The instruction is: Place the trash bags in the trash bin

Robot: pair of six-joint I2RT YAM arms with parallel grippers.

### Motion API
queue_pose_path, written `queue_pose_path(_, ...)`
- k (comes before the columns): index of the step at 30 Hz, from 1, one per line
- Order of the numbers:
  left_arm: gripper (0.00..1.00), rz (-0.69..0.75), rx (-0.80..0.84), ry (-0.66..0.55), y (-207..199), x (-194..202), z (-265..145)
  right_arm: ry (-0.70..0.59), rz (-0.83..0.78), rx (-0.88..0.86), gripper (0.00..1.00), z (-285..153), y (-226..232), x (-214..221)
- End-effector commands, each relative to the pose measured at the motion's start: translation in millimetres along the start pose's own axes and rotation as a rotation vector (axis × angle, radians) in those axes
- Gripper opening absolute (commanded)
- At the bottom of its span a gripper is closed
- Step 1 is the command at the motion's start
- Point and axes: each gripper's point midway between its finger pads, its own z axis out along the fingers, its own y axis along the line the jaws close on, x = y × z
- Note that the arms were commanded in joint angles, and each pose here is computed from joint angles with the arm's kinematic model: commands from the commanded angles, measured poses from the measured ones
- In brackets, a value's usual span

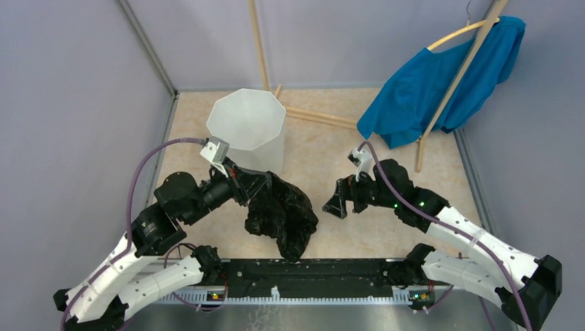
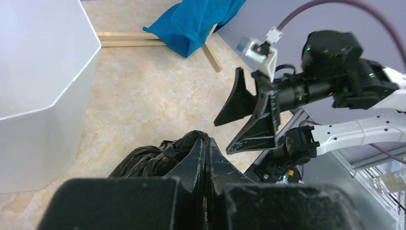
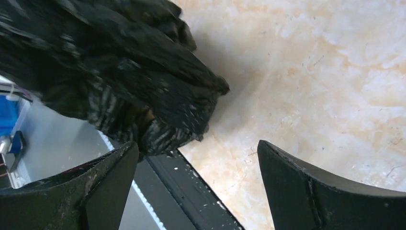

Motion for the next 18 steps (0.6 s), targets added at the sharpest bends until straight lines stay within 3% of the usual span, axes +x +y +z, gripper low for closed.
queue_pose_path(1, 0.0, 0.011, -0.019, -0.047, -2, -19, -9, -0.084, 0.006, -0.113, 0.95, 23, 11, -4)
queue_pose_path(4, 0.0, -0.027, -0.027, -0.059, -2, -23, -14, -0.062, 0.032, -0.199, 0.91, 36, 23, -2)
queue_pose_path(13, 0.0, -0.072, 0.065, -0.077, -22, -29, -11, -0.048, 0.065, -0.285, 0.98, 59, 25, 21)
queue_pose_path(18, 0.0, -0.088, 0.076, -0.095, -25, -35, -11, -0.038, 0.138, -0.33, 0.9, 78, 38, 42)
